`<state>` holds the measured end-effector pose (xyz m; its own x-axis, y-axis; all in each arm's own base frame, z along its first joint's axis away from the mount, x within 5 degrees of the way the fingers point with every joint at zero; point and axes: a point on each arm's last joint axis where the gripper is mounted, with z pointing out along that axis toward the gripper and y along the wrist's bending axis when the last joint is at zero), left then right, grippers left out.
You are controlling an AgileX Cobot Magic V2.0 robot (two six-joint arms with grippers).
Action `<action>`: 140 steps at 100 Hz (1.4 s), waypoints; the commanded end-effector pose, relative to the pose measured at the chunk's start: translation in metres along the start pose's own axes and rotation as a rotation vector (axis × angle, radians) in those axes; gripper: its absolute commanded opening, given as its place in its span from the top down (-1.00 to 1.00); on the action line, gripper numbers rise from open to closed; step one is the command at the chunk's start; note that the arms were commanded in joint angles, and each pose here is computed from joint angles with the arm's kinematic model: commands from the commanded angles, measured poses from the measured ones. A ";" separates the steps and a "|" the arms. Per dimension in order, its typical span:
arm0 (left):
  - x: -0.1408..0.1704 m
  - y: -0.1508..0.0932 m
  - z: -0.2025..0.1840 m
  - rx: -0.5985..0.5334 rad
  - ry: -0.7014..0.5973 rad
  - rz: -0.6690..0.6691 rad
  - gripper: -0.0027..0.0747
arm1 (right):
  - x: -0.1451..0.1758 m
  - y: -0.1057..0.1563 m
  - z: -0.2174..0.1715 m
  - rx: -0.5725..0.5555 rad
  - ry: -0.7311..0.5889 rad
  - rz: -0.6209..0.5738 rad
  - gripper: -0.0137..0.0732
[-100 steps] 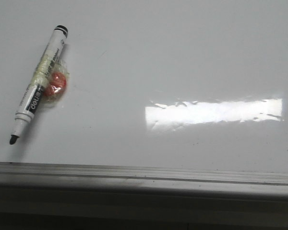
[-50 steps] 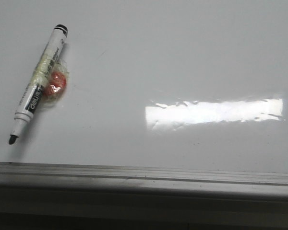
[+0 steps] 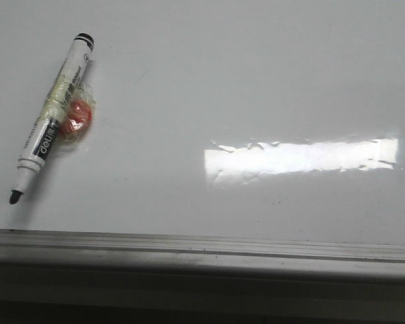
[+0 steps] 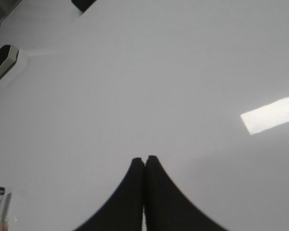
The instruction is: Write number 0 on whiteboard
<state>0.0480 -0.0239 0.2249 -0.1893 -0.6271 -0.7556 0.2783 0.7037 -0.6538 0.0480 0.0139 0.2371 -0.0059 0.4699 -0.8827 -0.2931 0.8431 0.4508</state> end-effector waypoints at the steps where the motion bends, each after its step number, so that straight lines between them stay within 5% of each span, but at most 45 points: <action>1: -0.029 -0.027 -0.006 0.069 -0.083 0.171 0.79 | -0.026 0.015 -0.007 -0.038 -0.052 -0.041 0.77; 12: -0.044 -0.049 -0.002 0.109 -0.009 0.306 0.38 | -0.038 0.023 -0.010 -0.046 -0.025 -0.102 0.51; 21: -0.046 -0.061 0.012 0.121 0.188 0.426 0.14 | -0.041 0.026 -0.011 -0.047 -0.006 -0.145 0.23; 30: -0.046 -0.062 0.032 0.086 0.434 0.537 0.22 | -0.039 0.026 -0.009 -0.039 0.039 -0.145 0.03; 43: -0.056 -0.060 0.067 0.001 0.699 0.628 0.36 | -0.033 0.024 -0.008 -0.026 0.115 -0.146 0.00; 69: -0.097 -0.106 0.109 0.074 0.718 0.733 0.36 | -0.029 0.024 -0.008 -0.020 0.159 -0.147 0.00; 88: -0.079 -0.110 0.114 0.039 0.924 0.837 0.33 | -0.029 0.023 -0.008 -0.018 0.162 -0.152 0.00; 108: -0.055 -0.115 0.114 -0.110 1.039 1.134 0.33 | -0.028 0.022 -0.008 -0.008 0.167 -0.181 0.00; 123: -0.041 -0.142 0.113 -0.076 0.881 0.887 0.30 | -0.029 0.022 -0.008 -0.005 0.167 -0.191 0.00; 140: -0.034 -0.151 0.116 -0.062 0.814 0.649 -0.10 | -0.028 0.022 -0.008 -0.005 0.168 -0.191 0.00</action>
<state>0.1196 -0.1419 0.3419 -0.6154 0.4091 -0.6738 0.5452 0.8382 0.0109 0.0328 0.0183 0.2543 -0.1917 0.2403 -0.9516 -0.3051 0.9069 0.2905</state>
